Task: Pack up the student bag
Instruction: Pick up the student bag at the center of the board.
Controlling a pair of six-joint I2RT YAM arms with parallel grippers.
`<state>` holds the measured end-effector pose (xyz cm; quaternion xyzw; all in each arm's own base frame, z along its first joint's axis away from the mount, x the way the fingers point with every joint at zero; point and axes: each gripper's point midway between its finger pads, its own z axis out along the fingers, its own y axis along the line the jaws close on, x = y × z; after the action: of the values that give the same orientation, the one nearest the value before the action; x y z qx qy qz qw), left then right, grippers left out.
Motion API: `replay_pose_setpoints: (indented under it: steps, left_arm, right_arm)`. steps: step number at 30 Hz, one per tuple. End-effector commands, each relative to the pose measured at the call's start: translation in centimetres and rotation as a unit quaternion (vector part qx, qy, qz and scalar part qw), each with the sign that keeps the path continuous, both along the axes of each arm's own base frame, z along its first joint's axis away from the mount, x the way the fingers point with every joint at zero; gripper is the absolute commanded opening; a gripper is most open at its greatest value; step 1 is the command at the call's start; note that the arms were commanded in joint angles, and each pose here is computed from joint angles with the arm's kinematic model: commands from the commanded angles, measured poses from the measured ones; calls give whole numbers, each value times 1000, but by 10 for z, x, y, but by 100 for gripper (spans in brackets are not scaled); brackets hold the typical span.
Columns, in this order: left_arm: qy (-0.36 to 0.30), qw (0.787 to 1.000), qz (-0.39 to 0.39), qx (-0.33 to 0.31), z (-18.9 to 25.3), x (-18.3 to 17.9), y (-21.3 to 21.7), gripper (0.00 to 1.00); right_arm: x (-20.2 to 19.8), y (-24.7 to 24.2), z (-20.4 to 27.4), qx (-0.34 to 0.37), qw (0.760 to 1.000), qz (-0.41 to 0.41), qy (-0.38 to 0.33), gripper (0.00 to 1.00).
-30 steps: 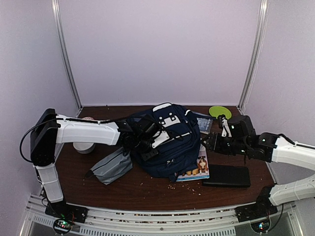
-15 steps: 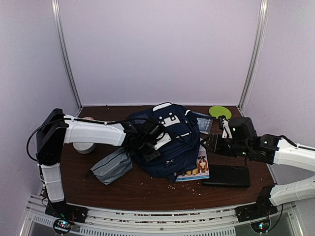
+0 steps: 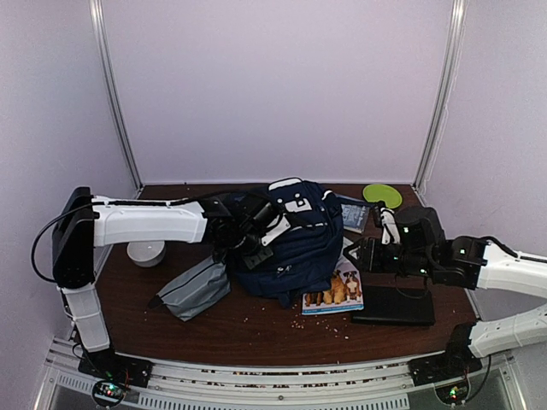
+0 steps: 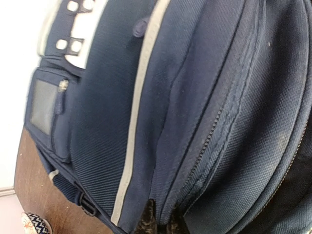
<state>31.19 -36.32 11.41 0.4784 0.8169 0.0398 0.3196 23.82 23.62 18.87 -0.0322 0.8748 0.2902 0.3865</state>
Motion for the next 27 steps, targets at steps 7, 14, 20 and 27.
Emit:
replay_pose_setpoints:
  steps: [7, 14, 20, 27]
  left_arm:
    - [-36, 980, 46, -193, 134, 6, -16, 0]
    - [-27, 968, 69, -238, 148, 1, -14, 0]
    - [-15, 967, 76, -241, 140, -1, -13, 0]
    - [-14, 959, 72, -275, 161, -5, -15, 0]
  right_arm:
    - [-11, 60, 40, 55, 994, 78, -62, 50]
    - [-7, 91, 66, 71, 989, 83, -103, 50]
    - [-5, 106, 34, -7, 992, 89, -90, 47]
    - [-18, 93, -53, -71, 994, 81, -14, 44]
